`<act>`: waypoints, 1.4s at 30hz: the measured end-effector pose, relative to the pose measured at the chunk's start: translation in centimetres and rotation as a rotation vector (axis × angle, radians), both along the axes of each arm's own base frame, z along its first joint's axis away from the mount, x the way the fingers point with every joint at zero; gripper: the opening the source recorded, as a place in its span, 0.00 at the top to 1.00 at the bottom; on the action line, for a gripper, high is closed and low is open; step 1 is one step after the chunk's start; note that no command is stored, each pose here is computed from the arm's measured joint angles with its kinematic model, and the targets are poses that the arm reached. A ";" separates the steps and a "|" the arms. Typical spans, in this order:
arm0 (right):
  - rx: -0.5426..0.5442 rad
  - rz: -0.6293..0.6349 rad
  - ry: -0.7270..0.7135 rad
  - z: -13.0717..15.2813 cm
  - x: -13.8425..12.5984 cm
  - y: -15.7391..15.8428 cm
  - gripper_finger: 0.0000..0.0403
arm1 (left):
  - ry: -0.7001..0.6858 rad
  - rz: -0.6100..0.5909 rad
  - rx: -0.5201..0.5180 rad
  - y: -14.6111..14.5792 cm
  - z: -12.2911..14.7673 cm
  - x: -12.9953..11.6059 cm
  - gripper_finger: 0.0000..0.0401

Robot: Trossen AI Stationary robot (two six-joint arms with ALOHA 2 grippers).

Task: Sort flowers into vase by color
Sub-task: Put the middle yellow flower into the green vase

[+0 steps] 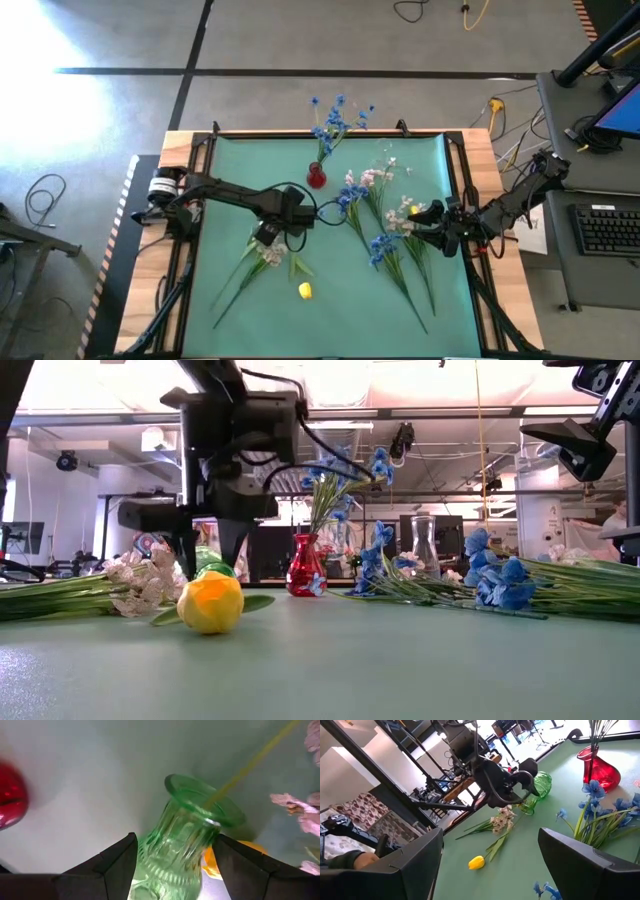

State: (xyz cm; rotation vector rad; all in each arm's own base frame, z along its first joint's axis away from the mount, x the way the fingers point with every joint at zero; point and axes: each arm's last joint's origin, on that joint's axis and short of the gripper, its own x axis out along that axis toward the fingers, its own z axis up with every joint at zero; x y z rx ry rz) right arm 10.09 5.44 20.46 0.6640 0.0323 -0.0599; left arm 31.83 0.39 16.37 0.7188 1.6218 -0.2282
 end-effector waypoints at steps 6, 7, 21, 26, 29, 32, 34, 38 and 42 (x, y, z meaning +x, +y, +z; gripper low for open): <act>-0.008 0.000 0.000 0.0 0.0 0.0 0.21 | 0.027 -0.003 -0.001 0.1 -1.1 0.3 0.41; -0.008 0.000 0.000 0.0 0.0 0.0 0.21 | 0.027 -0.001 -0.001 0.1 -1.1 0.4 0.42; -0.008 0.000 0.001 0.0 0.0 0.0 0.21 | -0.041 0.020 -0.005 0.1 0.5 1.4 0.86; -0.008 0.000 0.000 0.0 0.0 0.0 0.21 | -0.053 0.020 -0.004 0.1 0.9 1.6 0.90; -0.008 0.000 0.001 0.0 0.0 0.0 0.21 | -0.053 0.020 -0.013 0.1 0.9 1.6 0.90; -0.008 0.000 0.001 0.0 0.0 0.0 0.21 | -0.047 0.020 -0.021 0.1 0.5 1.4 0.86; -0.008 0.000 0.000 0.0 0.0 0.0 0.21 | -0.046 0.021 -0.021 0.0 0.3 1.3 0.82; -0.009 0.000 0.001 0.0 0.0 0.0 0.21 | -0.083 0.045 -0.022 0.1 0.2 1.5 0.69; -0.010 0.000 0.001 0.0 0.0 0.0 0.21 | -0.120 0.044 -0.031 0.0 0.2 1.9 0.57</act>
